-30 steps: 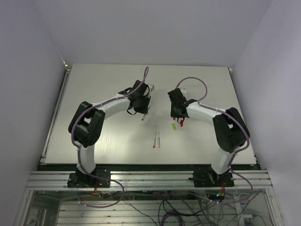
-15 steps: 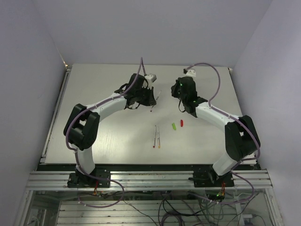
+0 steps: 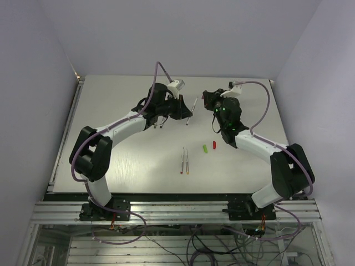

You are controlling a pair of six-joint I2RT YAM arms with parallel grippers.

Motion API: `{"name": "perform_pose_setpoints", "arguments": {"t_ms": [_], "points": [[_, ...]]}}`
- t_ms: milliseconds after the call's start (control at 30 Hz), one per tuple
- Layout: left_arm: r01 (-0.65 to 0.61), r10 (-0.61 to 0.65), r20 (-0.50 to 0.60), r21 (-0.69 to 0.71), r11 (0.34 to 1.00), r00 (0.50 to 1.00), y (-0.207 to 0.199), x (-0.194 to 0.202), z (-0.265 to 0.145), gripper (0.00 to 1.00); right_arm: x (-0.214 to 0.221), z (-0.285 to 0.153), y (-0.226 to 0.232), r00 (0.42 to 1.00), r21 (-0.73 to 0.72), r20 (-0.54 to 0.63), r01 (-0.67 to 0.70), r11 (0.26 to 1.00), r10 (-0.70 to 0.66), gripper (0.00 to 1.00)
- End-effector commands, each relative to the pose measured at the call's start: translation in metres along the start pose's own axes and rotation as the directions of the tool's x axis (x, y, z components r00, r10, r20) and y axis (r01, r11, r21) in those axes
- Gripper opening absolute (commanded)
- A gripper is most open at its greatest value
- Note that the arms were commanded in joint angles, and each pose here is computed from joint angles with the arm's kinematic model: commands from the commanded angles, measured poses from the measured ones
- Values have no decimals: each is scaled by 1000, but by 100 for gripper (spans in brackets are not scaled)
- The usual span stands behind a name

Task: Insert the pens into the pen caps

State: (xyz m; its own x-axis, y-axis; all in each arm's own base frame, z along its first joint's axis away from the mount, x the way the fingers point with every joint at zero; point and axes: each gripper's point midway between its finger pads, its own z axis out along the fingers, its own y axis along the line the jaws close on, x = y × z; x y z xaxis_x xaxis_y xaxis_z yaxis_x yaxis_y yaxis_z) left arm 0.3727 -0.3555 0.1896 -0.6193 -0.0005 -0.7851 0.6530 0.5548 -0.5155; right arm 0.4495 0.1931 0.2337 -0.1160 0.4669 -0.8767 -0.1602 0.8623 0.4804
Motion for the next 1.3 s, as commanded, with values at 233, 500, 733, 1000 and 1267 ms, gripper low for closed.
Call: {"name": "perform_pose_setpoints", "arguments": {"t_ms": [233,500,733,1000,1267], "points": [[-15,11,51,75,997,999,-18,-17,-6,7,-34,-4,29,991,-114,96,-81,990,92,0],[-20,16,50,75,997,999,-17,-16,-7,7,-30,1,32,993,-129,79,-80,988,91,0],[-18,13,52,82,996,999,-18,-17,-5,7,-24,2,35,994,-143,57,-79,987,88,0],[-13,9,50,86,996,999,-18,-16,-4,7,-20,3,36,995,-151,46,-76,986,84,0],[-11,5,85,73,997,996,-17,-23,-4,7,-12,0,38,997,-169,9,-79,982,82,0]]}}
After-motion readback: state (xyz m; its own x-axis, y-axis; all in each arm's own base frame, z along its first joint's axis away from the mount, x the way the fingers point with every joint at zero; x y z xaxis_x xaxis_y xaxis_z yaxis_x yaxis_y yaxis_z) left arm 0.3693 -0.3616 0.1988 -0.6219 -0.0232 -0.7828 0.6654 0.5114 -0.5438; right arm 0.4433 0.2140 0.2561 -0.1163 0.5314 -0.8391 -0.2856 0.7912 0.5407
